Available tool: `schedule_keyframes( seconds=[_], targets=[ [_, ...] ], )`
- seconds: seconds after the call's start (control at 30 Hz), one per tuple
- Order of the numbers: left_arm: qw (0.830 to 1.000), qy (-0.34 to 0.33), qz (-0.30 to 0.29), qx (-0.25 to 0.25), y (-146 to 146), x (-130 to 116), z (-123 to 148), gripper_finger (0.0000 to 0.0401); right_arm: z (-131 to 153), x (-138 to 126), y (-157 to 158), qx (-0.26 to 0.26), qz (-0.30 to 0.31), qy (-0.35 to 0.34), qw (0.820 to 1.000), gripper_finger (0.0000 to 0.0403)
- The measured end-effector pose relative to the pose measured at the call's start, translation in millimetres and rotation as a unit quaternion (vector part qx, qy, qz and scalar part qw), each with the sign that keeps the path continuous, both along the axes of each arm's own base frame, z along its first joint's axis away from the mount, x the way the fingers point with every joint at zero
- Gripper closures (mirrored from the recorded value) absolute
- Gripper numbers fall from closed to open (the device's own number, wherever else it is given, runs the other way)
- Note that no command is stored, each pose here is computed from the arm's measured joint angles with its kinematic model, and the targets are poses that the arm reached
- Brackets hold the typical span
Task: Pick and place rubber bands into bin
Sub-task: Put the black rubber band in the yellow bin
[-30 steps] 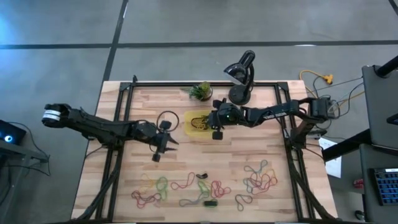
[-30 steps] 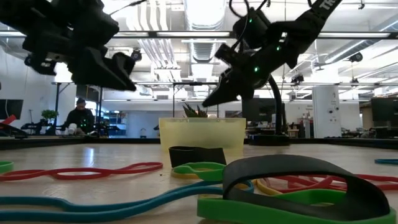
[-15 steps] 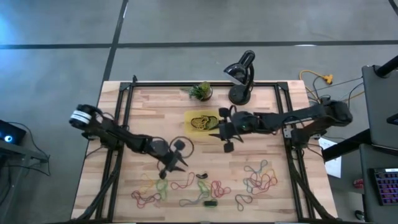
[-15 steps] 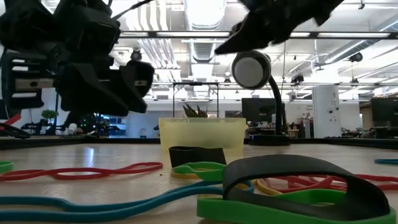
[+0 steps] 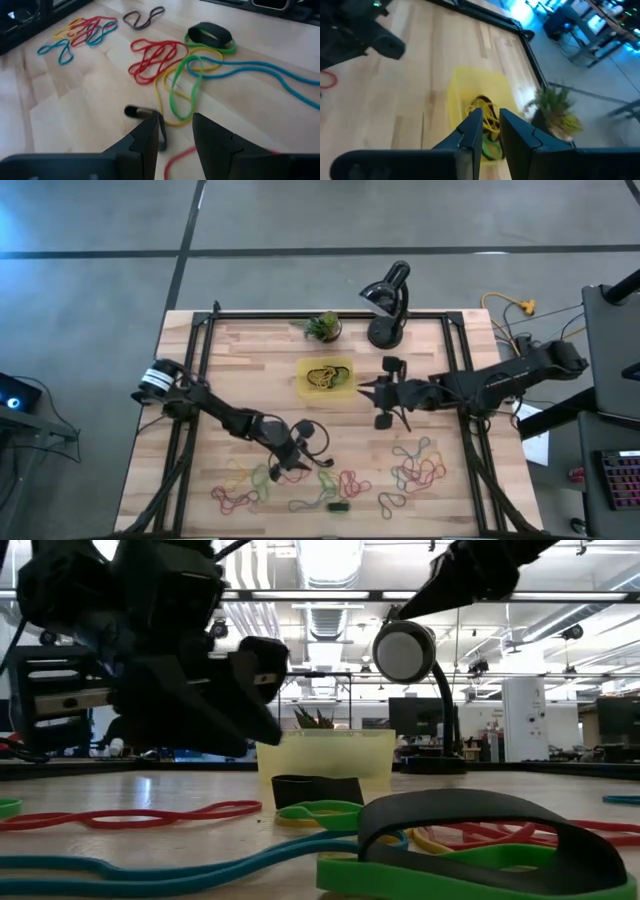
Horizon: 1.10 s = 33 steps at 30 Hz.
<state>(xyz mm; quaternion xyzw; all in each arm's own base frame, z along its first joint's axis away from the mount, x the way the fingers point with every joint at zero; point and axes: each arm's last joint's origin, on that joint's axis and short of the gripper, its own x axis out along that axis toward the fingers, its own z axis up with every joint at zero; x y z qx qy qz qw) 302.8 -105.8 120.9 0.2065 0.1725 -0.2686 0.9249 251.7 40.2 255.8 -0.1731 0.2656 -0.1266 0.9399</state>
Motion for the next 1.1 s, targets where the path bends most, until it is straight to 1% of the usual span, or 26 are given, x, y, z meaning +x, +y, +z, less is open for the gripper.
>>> schedule_keyframes(
  seconds=[0.07,0.23,0.8,0.97,1.03,1.1],
  targets=[
    [1.000,0.008,0.001,0.003,-1,1,0,0.0296,2,-3,1,0.005,-0.005,-0.008,1.000,0.0343],
    [1.000,0.004,0.001,0.001,-3,7,2,0.0296,2,-8,0,0.016,-0.014,-0.011,1.000,0.0342],
    [1.000,0.026,0.003,0.008,-6,22,-17,0.0296,0,-7,0,0.012,-0.019,-0.004,1.000,0.0342],
    [1.000,0.029,0.009,0.008,-5,22,-18,0.0296,0,-7,0,0.012,-0.019,-0.004,1.000,0.0342],
    [0.999,0.028,0.022,0.008,-3,23,-17,0.0300,0,-7,0,0.012,-0.019,-0.004,1.000,0.0342],
    [0.999,0.030,0.030,0.011,-2,23,-17,0.0313,0,-7,0,0.012,-0.019,-0.004,1.000,0.0342]
  ],
)
